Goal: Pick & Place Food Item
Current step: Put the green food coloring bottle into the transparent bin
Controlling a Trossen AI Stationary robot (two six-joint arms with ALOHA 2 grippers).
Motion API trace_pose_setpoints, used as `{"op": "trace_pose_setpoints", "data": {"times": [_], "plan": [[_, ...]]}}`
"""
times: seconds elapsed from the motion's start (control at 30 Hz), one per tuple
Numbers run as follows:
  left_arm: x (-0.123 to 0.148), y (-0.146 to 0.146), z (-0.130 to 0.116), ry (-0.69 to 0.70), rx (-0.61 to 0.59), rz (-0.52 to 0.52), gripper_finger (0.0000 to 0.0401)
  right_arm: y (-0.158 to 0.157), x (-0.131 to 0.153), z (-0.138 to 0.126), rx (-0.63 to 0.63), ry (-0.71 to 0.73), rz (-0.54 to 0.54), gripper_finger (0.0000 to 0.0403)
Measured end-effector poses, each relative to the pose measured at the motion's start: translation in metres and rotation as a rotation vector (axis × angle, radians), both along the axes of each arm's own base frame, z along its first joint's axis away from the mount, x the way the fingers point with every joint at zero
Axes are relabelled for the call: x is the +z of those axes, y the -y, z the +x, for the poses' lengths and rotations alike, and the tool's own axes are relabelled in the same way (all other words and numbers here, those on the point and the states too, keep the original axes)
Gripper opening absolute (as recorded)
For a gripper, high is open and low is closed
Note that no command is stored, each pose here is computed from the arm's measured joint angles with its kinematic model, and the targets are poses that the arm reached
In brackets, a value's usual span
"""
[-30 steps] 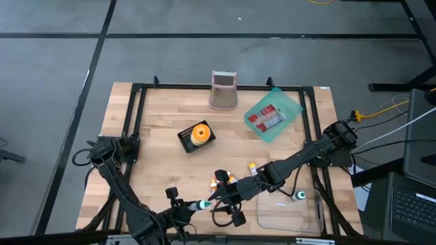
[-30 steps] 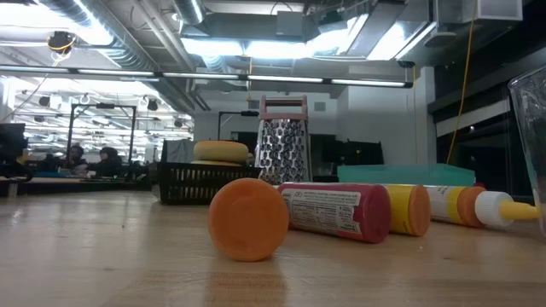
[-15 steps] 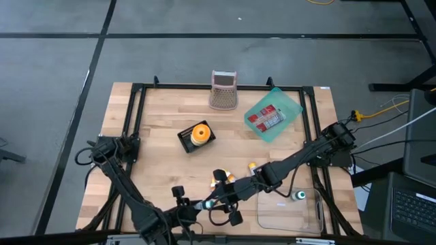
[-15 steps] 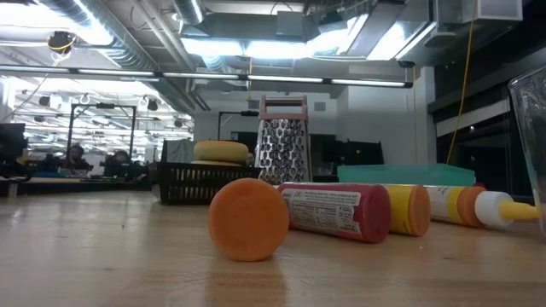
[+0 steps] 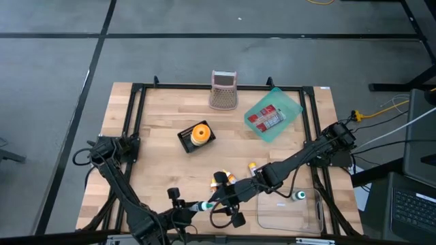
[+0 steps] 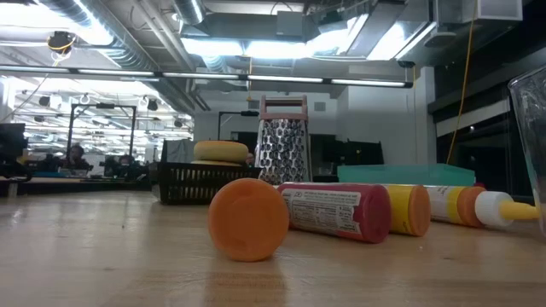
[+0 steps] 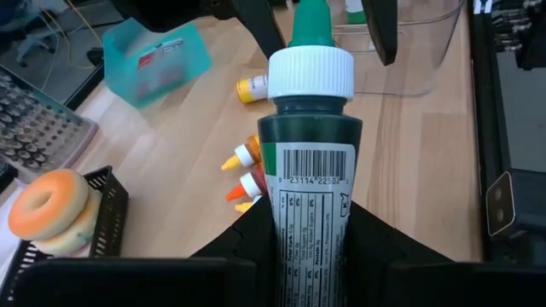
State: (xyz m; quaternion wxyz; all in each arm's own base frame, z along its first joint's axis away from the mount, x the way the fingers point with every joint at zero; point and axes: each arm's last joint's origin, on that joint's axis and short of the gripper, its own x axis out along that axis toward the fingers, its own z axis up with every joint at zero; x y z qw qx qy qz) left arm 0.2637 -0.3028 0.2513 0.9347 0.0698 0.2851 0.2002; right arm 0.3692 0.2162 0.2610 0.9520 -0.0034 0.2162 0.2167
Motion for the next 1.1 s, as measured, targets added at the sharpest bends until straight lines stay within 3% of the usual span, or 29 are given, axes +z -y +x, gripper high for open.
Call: {"op": "trace_pose_setpoints", "data": {"times": [0.43, 0.77, 1.1], "plan": [[0.0006, -0.0031, 0.0072, -0.006, 0.000, -0.014, 0.0084, 0.0013, 0.0048, 0.0024, -0.070, 0.058, -0.001, 0.0176], [-0.0002, -0.0012, 0.0048, -0.023, -0.011, -0.021, 0.0084, 0.0007, 0.0020, 0.0009, -0.027, 0.021, -0.004, 0.0176], [-0.0001, 0.0001, 0.0030, -0.016, -0.012, -0.020, 0.0084, 0.0010, 0.0006, 0.0003, -0.027, 0.006, -0.010, 0.0130]]}}
